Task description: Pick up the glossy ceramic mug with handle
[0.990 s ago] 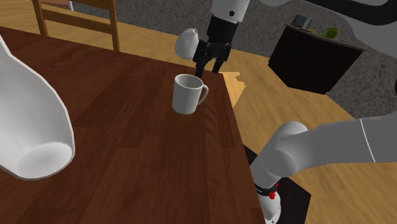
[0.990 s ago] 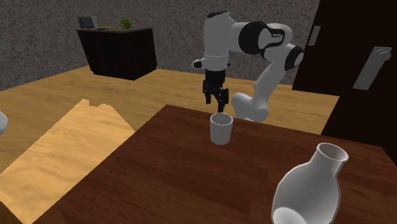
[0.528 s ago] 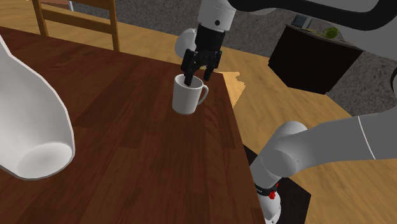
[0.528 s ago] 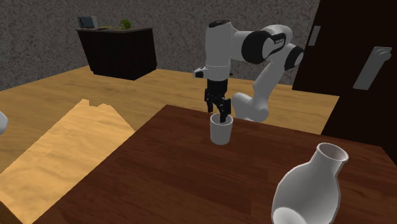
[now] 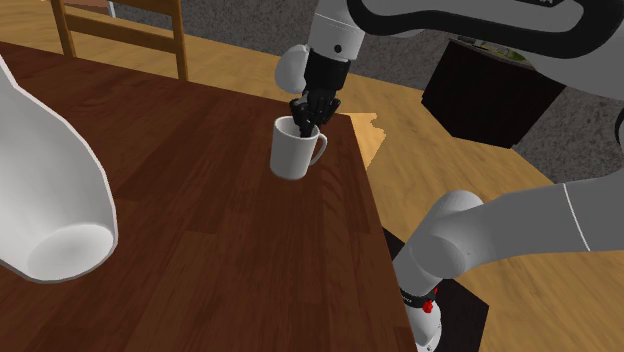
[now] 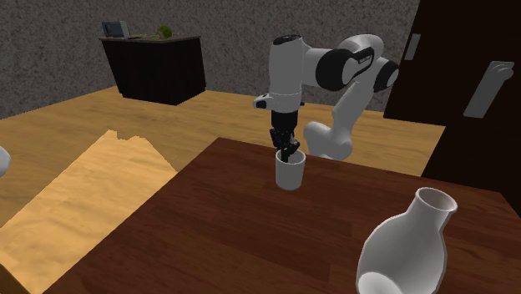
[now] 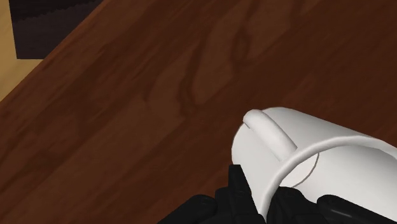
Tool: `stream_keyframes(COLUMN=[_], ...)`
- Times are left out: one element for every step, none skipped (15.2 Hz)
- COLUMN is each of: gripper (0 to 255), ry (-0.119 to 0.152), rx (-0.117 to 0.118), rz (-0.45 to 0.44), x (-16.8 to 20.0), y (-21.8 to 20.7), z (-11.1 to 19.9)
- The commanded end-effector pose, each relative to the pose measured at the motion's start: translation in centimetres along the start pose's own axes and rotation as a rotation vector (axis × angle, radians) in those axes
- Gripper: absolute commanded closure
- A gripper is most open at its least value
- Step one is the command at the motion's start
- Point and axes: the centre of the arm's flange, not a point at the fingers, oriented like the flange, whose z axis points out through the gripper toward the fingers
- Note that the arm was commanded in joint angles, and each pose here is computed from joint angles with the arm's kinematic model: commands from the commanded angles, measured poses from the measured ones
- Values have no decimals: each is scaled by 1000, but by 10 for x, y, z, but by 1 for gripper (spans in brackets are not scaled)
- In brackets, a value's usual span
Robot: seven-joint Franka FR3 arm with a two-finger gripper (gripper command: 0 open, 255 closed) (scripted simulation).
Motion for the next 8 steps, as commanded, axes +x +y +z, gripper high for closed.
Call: stream_keyframes(gripper=[255, 255, 255, 255, 255, 255, 255, 255], ry=[0, 0, 0, 0, 0, 0, 0, 0], rx=[0, 0, 0, 0, 0, 0, 0, 0], rz=[0, 0, 0, 0, 0, 0, 0, 0], x=[0, 0, 0, 0, 0, 0, 0, 0], y=[0, 0, 0, 0, 0, 0, 0, -1], z=[0, 0, 0, 0, 0, 0, -5, -10])
